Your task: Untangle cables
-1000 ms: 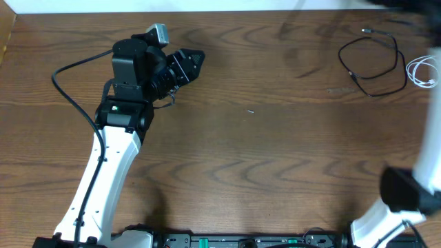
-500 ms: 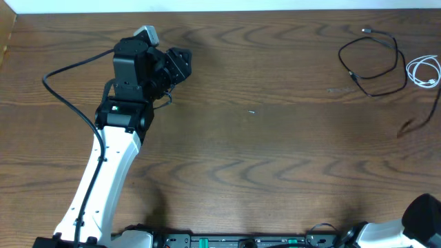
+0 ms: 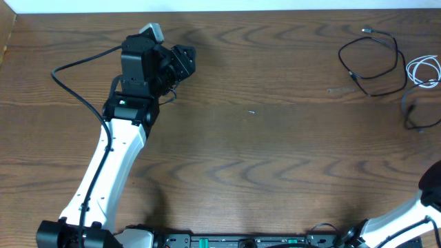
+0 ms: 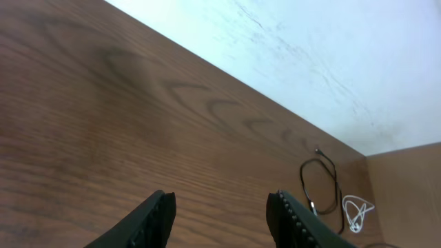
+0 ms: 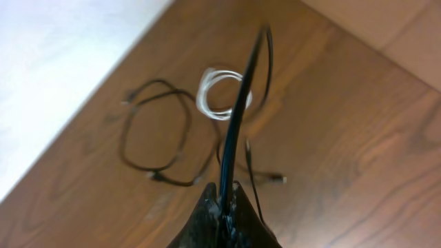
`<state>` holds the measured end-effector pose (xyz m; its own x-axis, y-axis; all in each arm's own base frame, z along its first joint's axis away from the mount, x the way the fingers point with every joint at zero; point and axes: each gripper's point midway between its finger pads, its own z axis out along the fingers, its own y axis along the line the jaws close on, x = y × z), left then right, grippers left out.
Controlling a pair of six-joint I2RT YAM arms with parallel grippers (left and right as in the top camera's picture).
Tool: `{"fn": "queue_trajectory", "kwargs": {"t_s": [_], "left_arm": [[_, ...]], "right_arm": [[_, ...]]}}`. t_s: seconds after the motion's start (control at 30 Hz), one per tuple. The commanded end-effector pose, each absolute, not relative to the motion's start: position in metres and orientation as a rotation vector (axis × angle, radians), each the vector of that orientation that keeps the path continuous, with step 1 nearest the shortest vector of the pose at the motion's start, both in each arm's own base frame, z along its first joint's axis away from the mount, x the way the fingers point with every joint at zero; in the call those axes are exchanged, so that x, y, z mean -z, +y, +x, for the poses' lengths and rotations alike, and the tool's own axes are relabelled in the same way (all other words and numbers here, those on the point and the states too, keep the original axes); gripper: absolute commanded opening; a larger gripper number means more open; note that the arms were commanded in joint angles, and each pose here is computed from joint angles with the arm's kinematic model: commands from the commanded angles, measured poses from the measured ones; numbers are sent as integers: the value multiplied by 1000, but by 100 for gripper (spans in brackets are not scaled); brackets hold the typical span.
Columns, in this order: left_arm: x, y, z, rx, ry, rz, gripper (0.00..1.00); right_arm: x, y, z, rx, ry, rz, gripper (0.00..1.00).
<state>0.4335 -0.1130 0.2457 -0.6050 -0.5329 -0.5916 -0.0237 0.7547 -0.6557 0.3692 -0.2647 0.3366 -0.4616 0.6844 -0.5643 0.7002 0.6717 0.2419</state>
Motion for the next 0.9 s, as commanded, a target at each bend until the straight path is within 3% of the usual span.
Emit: {"fn": "queue_trajectory", "kwargs": {"t_s": [0.0, 0.07, 0.13, 0.3, 0.4, 0.43, 0.47, 0.87], "left_arm": [[-249, -120, 432, 785, 2113, -400, 48], [-248, -120, 432, 784, 2114, -400, 48], [-248, -120, 432, 784, 2117, -402, 48], [-248, -120, 432, 783, 2117, -402, 54], [-246, -120, 431, 783, 2121, -404, 74], [-244, -120, 431, 781, 2125, -405, 88], [-242, -120, 430, 779, 2132, -408, 95], [-218, -117, 414, 748, 2248, -453, 96]], "right_arm": [[-301, -291, 374, 115, 2270, 1196, 20], [-276, -296, 383, 89, 2299, 1245, 61], [-257, -295, 389, 45, 2340, 1260, 74], [-246, -279, 395, -22, 2410, 1213, 77], [-256, -239, 409, -202, 2479, 997, 77], [-260, -221, 414, -266, 2507, 902, 77], [-263, -207, 416, -304, 2529, 830, 77], [-331, -60, 404, -360, 2577, 267, 77]]}}
